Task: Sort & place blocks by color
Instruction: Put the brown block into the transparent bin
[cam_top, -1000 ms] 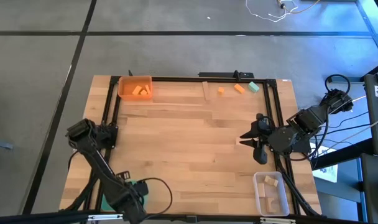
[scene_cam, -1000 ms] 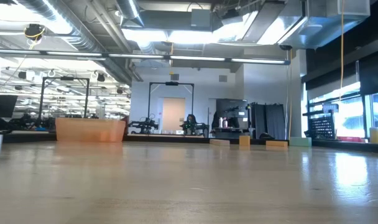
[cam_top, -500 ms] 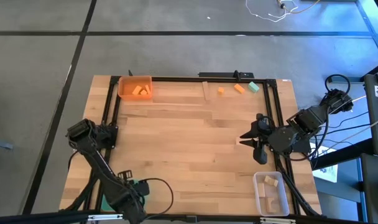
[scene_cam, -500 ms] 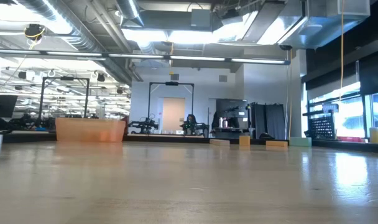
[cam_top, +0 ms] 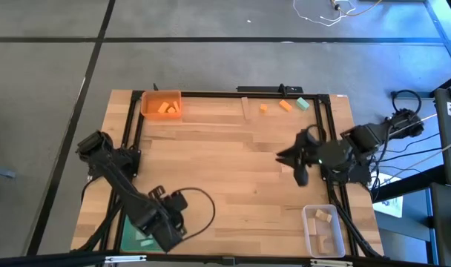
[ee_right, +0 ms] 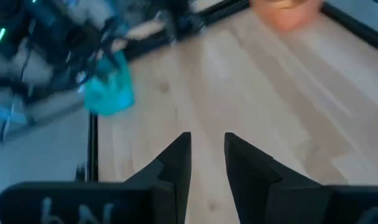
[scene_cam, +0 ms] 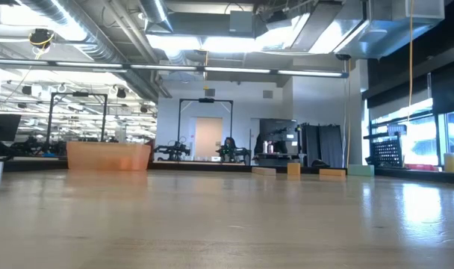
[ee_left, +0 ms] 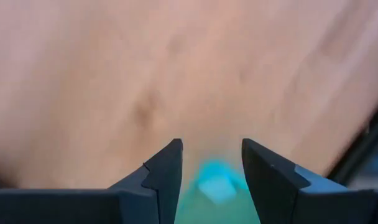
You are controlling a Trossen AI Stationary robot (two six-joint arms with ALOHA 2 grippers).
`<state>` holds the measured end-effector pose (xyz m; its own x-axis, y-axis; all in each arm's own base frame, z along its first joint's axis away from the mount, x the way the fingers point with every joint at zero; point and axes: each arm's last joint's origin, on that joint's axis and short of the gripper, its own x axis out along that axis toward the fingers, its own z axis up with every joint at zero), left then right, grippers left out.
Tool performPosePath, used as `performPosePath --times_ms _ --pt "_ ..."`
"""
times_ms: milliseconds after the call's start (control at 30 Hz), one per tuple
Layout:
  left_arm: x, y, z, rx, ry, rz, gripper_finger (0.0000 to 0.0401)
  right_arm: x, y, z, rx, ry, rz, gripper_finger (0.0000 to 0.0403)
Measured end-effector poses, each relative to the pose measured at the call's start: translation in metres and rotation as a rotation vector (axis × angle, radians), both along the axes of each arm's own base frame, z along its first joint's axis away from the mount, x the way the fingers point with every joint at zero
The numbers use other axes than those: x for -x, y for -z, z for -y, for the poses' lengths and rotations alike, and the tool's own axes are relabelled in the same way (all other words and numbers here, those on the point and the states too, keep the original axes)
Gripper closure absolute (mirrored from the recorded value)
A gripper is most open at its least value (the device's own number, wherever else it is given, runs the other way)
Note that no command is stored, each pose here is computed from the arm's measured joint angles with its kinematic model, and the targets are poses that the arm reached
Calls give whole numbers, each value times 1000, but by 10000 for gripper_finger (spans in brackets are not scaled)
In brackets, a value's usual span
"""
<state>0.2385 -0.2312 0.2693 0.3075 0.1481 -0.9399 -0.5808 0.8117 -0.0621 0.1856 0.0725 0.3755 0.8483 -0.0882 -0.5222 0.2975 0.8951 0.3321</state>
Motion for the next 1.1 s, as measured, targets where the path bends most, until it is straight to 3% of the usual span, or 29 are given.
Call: performPosePath --times_ms 200,400,800,967,1100 --pt "-12 -14 -29 -99 -42 71 245 -22 10 39 -35 232 -56 314" --pt "-35 -27 -78 -90 -131 69 244 -47 29 84 -168 365 -161 314" --pt "-54 -65 -224 -117 -198 113 244 -67 80 200 -83 494 -417 314" --pt "-58 -69 -279 -94 -221 159 244 -73 104 242 -80 453 -437 315" --pt "-63 -70 -315 -35 -168 238 244 -78 125 264 -100 472 -458 315"
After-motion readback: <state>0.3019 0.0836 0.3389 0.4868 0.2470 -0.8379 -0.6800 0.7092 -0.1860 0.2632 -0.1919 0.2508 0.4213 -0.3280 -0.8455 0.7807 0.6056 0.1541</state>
